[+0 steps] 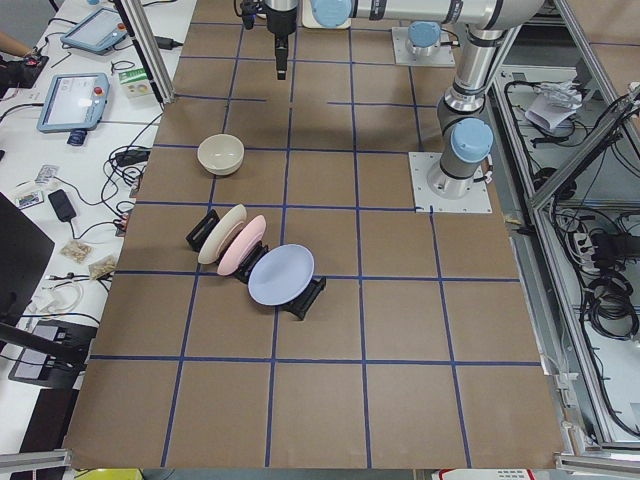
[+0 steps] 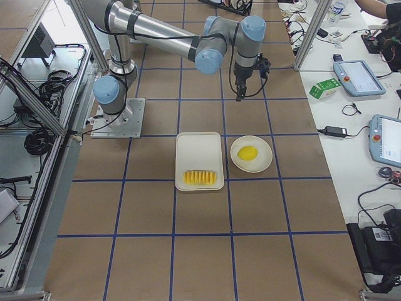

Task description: Place bowl and put lemon in it

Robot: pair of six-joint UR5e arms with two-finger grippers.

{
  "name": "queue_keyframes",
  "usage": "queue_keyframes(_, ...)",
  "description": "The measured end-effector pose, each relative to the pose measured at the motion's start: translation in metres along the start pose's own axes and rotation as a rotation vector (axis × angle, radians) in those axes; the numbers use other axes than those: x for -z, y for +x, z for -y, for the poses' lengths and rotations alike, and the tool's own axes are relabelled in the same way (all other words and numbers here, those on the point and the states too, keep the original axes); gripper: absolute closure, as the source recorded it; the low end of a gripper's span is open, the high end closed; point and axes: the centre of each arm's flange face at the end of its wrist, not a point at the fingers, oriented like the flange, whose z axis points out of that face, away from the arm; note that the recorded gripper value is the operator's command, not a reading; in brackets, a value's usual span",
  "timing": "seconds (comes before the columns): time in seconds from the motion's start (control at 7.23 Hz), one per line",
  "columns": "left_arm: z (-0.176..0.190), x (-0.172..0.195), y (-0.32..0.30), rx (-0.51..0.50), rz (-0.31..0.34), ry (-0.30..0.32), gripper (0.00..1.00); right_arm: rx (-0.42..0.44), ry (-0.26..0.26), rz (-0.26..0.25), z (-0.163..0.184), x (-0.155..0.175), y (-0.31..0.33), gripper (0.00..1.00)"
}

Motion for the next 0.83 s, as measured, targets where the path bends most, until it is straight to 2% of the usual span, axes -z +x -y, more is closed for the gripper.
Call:
queue_keyframes(0.28, 0.062, -0.073, -0.057, -0.028, 0.008, 0.017, 0.0, 0.056, 0.035, -0.066, 0.019, -0.024, 0.04, 0.0)
queue_keyframes(0.55, 0.112, -0.15, -0.079, -0.036, -0.019, 0.018, 0.02, 0.087, 0.049, -0.086, 0.036, -0.067, 0.107, 0.0)
queue_keyframes(0.69, 0.131, -0.183, -0.082, -0.046, -0.046, 0.001, 0.02, 0.084, 0.061, -0.093, 0.045, -0.093, 0.132, 0.0)
queue_keyframes(0.83, 0.147, -0.215, -0.088, -0.054, -0.07, -0.017, 0.07, 0.082, 0.072, -0.101, 0.054, -0.117, 0.145, 0.0)
